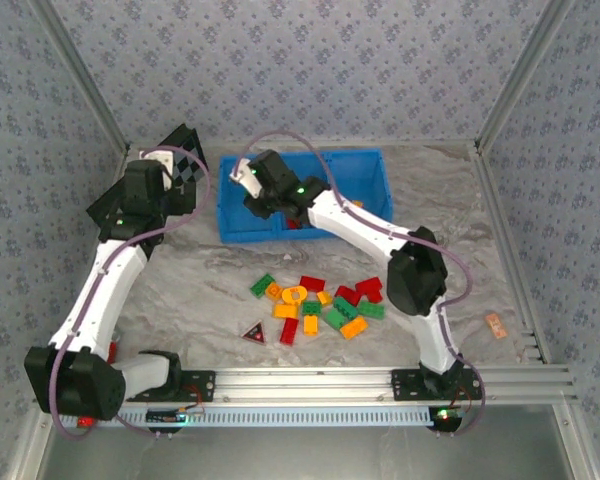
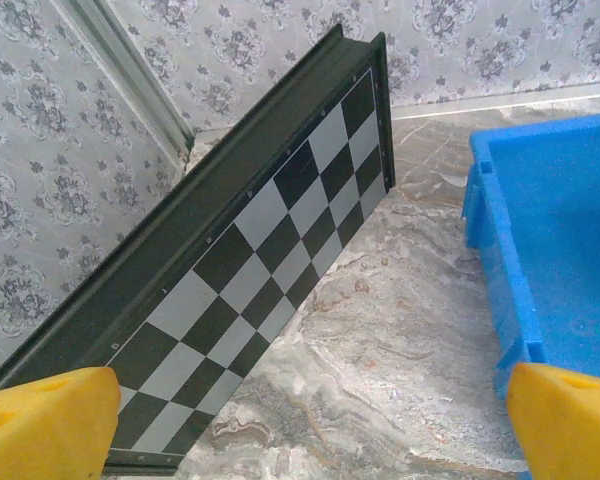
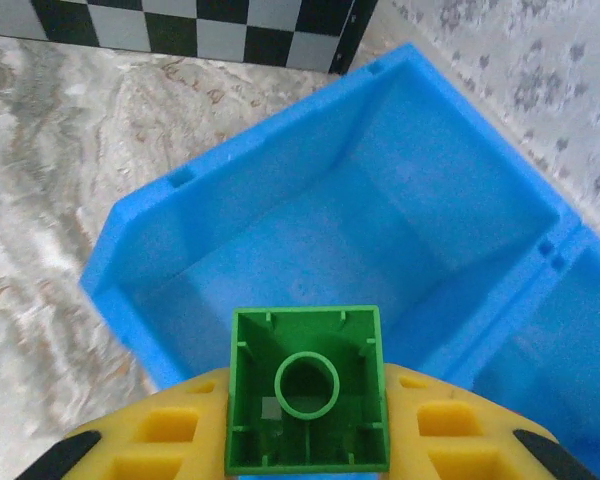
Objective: Sort the legos into containers by color
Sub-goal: Place the lego in the container.
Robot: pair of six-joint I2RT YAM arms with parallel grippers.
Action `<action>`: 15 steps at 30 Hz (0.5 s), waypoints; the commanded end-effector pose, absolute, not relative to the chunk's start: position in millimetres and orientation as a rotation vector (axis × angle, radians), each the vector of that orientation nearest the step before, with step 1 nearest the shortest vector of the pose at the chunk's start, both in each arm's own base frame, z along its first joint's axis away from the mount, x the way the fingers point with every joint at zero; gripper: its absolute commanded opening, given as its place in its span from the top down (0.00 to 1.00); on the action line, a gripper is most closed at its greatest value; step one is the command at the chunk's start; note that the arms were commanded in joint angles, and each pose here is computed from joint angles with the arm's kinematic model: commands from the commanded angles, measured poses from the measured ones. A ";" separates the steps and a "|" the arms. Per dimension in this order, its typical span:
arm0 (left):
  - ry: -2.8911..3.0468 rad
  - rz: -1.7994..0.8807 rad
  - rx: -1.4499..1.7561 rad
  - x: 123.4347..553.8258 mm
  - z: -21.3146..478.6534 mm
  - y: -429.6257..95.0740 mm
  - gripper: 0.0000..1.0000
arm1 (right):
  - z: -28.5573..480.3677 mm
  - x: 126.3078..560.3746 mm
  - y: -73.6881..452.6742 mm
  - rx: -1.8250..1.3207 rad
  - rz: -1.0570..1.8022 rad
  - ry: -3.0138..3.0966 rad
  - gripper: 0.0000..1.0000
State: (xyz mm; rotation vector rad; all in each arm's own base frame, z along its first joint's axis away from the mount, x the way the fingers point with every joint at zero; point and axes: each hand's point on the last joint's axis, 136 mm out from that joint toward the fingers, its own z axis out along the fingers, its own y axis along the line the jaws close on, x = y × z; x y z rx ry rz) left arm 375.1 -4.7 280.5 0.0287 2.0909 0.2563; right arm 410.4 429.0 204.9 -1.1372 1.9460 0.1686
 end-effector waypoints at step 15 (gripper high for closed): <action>2.110 0.216 -0.080 337.6 298.1 4.2 0.01 | 105.5 425.6 474.2 -1.319 -0.109 1.937 0.68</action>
